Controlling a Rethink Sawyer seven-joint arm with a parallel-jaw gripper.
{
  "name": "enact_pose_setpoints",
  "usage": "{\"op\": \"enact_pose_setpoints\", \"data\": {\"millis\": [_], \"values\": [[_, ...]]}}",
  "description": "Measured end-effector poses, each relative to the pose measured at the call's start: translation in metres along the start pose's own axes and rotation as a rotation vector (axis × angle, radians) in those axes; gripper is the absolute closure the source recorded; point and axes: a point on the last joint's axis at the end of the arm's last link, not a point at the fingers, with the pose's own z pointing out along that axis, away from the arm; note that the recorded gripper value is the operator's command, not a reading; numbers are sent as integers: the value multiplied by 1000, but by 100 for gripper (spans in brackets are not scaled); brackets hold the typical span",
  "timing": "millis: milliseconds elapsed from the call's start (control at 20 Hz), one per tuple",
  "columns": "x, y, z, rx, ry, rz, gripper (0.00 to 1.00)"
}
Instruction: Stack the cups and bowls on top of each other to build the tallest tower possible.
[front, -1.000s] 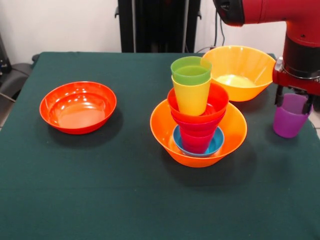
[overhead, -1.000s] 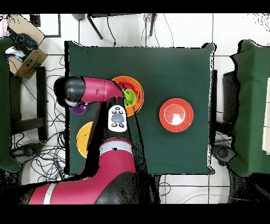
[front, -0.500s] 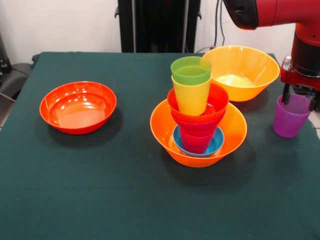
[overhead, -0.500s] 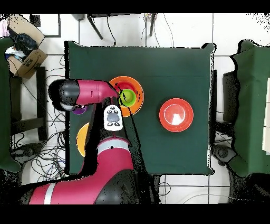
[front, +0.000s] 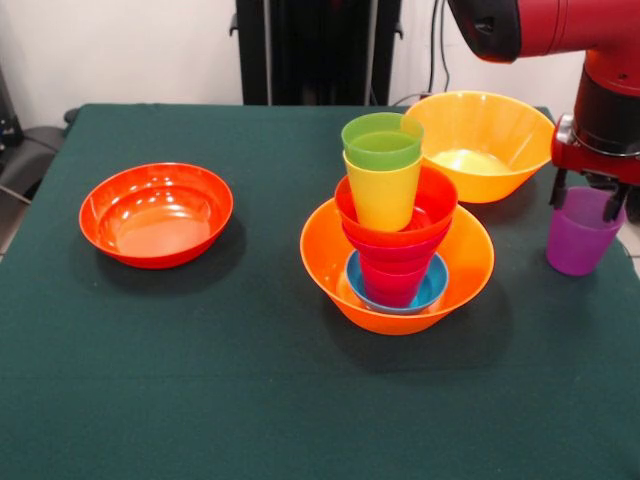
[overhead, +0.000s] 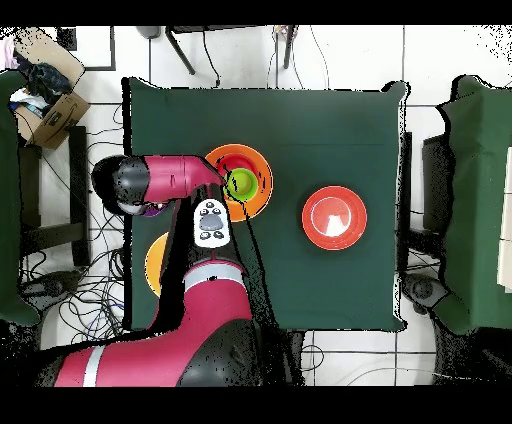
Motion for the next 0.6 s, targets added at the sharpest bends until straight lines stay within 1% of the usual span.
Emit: {"op": "enact_pose_setpoints", "data": {"millis": [600], "values": [[-1,-6,4,29,-25,-42,0]]}}
